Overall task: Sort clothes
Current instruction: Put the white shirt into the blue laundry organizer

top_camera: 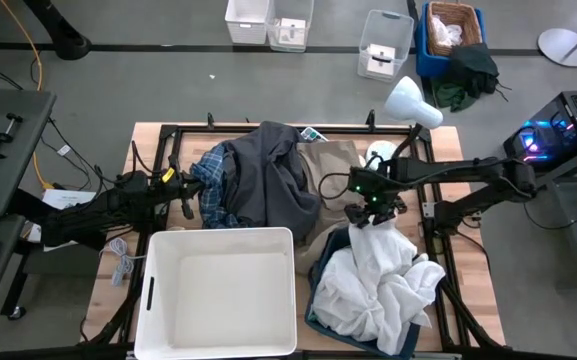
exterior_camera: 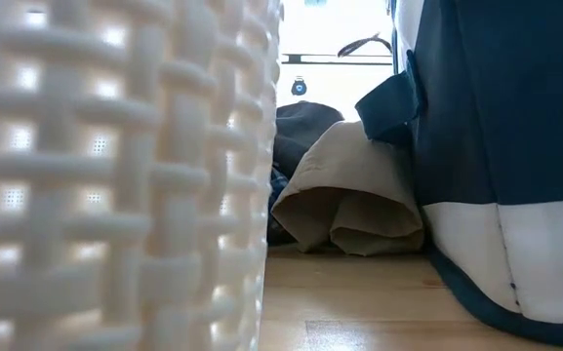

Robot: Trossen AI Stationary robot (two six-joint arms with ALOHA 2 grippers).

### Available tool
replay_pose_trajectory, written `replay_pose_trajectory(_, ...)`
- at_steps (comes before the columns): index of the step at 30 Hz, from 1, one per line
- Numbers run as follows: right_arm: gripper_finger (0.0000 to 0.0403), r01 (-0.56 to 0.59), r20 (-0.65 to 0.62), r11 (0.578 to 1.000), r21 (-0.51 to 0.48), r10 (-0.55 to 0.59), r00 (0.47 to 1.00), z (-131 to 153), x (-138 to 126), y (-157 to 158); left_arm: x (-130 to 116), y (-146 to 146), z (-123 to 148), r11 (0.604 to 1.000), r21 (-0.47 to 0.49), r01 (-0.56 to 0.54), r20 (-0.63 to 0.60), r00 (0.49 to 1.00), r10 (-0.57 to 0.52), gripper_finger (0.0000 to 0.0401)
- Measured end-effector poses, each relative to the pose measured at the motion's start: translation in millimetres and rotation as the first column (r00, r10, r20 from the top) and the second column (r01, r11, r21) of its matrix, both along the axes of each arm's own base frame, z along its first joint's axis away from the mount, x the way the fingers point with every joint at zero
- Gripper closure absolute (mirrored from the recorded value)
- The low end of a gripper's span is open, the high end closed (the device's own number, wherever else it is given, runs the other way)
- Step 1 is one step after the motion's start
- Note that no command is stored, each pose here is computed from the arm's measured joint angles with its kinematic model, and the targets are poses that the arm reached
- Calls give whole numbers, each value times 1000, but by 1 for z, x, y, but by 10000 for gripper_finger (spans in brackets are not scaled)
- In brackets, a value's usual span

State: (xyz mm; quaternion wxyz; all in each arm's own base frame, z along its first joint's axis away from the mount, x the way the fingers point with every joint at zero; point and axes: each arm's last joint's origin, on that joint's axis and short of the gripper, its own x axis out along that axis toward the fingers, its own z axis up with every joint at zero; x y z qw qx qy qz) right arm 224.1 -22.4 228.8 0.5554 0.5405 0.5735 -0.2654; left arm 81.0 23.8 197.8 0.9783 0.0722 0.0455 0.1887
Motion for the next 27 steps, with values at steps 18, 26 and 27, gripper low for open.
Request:
replay_pose_trajectory(18,401,-136,160,954,-267,183,970,111,-11,44,0,0,0,1000,0,0,0,1000,0,387)
replay_pose_trajectory(26,402,-118,559,939,-322,289,777,213,-19,88,0,0,0,1000,0,0,-1,1000,0,387)
replay_pose_trajectory(27,402,-154,596,933,-324,328,733,217,-15,99,0,0,0,1000,0,-1,-1,1000,1,387)
